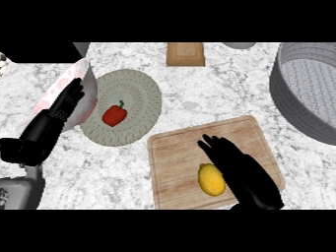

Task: Pick the lemon from the cutting board and place it in the basket

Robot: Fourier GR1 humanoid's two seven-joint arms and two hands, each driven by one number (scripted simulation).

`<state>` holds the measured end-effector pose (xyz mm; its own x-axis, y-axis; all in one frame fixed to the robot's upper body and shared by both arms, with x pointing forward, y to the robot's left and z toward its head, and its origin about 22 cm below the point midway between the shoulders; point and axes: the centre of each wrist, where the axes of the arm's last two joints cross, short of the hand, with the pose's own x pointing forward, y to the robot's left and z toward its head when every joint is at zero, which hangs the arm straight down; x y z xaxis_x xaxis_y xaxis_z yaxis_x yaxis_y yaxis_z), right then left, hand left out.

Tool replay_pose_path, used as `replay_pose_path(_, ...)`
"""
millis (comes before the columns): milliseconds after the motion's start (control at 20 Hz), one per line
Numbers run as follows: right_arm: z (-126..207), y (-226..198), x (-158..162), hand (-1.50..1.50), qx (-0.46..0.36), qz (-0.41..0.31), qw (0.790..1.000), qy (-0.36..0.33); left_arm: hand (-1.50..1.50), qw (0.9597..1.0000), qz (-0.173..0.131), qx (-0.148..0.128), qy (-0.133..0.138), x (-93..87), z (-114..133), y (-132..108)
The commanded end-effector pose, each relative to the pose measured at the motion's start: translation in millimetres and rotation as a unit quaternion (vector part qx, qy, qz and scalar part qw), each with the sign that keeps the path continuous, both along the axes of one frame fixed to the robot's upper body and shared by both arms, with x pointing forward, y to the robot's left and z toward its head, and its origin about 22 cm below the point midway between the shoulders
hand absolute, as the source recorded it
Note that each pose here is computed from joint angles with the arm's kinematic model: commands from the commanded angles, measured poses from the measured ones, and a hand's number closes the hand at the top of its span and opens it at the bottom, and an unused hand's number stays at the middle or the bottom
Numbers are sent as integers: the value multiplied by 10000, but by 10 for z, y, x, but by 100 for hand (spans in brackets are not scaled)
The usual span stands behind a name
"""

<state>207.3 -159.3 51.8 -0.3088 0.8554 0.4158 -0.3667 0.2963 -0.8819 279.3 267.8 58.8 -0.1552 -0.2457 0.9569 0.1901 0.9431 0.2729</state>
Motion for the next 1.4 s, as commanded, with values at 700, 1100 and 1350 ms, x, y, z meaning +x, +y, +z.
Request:
replay_pose_path(700,-432,146,179,-150,-394,-156,9982,417,0,10000,-33,-26,29,-117,44,2)
replay_pose_path(1100,-517,421,-18,150,-660,377,9943,754,0,10000,10,-14,-12,-4,-137,10)
replay_pose_path(1350,-694,-3,25,150,-714,389,9945,659,0,9999,94,44,-47,-99,-122,79)
